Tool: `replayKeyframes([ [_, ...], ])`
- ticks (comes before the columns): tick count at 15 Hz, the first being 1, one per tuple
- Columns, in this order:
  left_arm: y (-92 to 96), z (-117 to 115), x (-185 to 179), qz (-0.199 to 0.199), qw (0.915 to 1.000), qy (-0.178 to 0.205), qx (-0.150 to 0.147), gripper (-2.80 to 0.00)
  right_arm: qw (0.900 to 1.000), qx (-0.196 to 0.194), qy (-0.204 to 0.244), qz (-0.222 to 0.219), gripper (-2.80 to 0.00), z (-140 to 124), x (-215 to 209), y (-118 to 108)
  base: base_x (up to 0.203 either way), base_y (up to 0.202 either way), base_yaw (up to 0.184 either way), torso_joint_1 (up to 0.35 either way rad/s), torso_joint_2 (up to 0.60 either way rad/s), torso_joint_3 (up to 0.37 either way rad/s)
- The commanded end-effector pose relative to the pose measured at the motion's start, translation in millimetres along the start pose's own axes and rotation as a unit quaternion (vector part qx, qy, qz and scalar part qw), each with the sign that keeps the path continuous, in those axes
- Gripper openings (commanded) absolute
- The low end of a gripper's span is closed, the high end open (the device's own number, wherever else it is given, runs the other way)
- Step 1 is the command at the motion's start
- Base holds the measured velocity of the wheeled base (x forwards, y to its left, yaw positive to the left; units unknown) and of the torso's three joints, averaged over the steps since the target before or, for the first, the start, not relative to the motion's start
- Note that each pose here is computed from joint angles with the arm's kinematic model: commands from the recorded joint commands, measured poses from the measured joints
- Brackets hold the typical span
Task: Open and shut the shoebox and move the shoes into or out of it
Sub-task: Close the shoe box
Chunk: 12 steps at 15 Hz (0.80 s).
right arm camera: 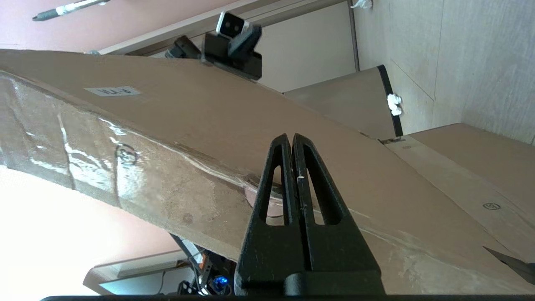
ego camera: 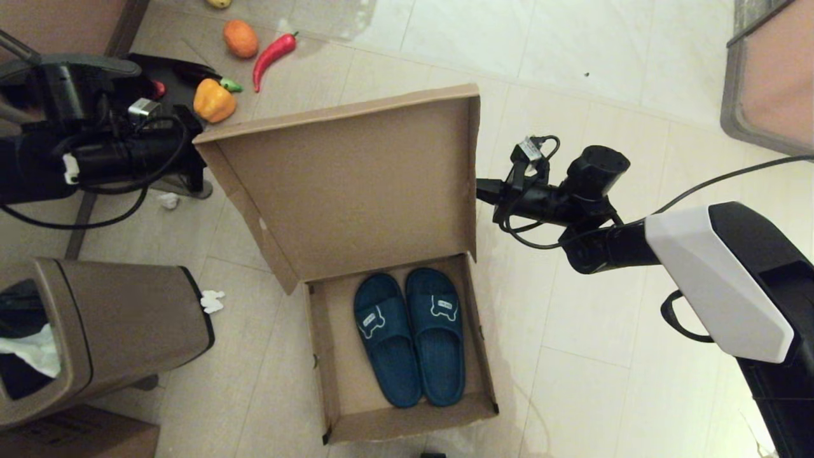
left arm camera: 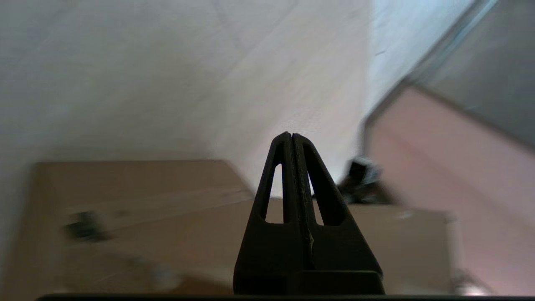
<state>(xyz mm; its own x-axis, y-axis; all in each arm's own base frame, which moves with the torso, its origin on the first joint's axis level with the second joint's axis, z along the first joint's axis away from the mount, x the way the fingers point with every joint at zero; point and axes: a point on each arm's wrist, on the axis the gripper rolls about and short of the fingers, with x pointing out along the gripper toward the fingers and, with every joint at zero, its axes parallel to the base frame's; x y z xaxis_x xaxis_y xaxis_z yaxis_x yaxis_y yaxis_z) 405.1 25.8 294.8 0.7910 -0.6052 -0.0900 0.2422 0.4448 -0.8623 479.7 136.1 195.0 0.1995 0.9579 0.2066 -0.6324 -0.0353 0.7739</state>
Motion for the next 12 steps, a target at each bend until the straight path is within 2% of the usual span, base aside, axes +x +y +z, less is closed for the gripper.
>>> replayKeyframes([
  [1,-2.1,-0.3,7.9,-0.014,0.9994,0.003,-0.031,-2.80,1.000,0.003,0.002,0.001,-2.80,-0.5,-0.7,2.2,0.000,0.000,0.000,0.000,0.00,0.000],
  [3,-13.8,-3.1,12.7,-0.033,0.9974,0.006,-0.064,-2.80,1.000,0.009,0.003,-0.003,-2.80,-3.8,-2.7,5.1,0.000,0.000,0.000,0.000,0.00,0.000],
  [7,-32.5,-5.6,4.1,-0.049,0.9938,0.010,-0.099,-2.80,1.000,0.009,0.003,-0.003,-2.80,-11.8,-6.8,4.9,0.000,0.000,0.000,0.000,0.00,0.000],
  [12,-43.4,-19.2,-4.5,-0.064,0.9906,0.054,-0.108,-2.80,1.000,0.013,0.003,-0.005,-2.80,-20.6,-11.6,6.6,0.000,0.000,0.000,0.000,0.00,0.000],
])
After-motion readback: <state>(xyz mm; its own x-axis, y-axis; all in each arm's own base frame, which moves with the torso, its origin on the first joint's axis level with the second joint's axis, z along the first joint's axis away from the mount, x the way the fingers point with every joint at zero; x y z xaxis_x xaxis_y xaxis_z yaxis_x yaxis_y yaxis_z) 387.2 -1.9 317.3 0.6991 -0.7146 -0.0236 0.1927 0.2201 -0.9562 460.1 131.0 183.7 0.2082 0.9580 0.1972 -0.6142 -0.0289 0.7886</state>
